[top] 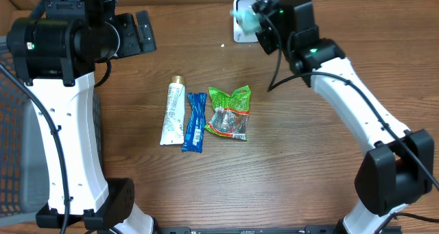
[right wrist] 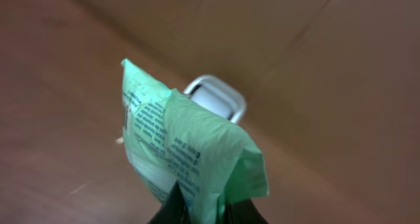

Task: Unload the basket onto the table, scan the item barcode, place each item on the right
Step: 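Lift the wipes pack and hold its barcode under the white scanner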

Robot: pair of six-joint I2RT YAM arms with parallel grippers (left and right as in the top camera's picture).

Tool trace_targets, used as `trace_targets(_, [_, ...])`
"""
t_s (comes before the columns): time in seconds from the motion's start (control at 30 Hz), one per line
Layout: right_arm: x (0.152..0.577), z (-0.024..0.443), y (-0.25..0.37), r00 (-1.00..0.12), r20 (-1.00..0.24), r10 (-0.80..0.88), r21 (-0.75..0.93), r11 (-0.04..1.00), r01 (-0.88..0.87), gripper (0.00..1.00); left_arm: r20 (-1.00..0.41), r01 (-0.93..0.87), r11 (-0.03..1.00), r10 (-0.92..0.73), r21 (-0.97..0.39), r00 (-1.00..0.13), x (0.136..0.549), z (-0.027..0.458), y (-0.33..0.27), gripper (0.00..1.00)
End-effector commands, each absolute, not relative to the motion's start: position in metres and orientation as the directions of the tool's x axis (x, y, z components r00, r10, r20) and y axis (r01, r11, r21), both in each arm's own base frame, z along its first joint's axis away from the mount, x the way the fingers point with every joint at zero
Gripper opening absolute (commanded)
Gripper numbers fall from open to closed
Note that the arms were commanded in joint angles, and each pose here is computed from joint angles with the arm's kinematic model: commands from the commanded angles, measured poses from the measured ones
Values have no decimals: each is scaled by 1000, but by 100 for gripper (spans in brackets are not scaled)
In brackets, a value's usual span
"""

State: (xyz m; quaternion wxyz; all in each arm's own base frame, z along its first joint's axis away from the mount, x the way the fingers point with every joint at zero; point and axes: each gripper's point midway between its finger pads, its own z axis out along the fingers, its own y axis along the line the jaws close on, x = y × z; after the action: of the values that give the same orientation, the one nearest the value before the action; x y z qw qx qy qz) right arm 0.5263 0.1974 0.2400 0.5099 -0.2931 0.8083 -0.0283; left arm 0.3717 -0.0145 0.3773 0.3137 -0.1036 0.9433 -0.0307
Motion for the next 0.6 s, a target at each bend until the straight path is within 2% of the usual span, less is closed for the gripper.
trace_targets(0.0, [554,255,167,-256,-702,-665,-606,746,-276,4,-588,-192,974,-228,-124,-776,372,378,-13,100])
trace_targets(0.23, [589,225,177,-132,-497,-858,-817,514,-261,4,-588,-192,974,-228,-124,-776,372,378,-13,100])
trace_targets(0.43, [613,228,185,-40,-497,-867,-858,497,-130,4,-588,-192,974,-228,-124,-776,372,378,-13,100])
trace_targets(0.57, [616,225,195,24,-431,-902,-896,425,-129,4,-588,-192,974,-228,-124,-776,372,378,-13,100])
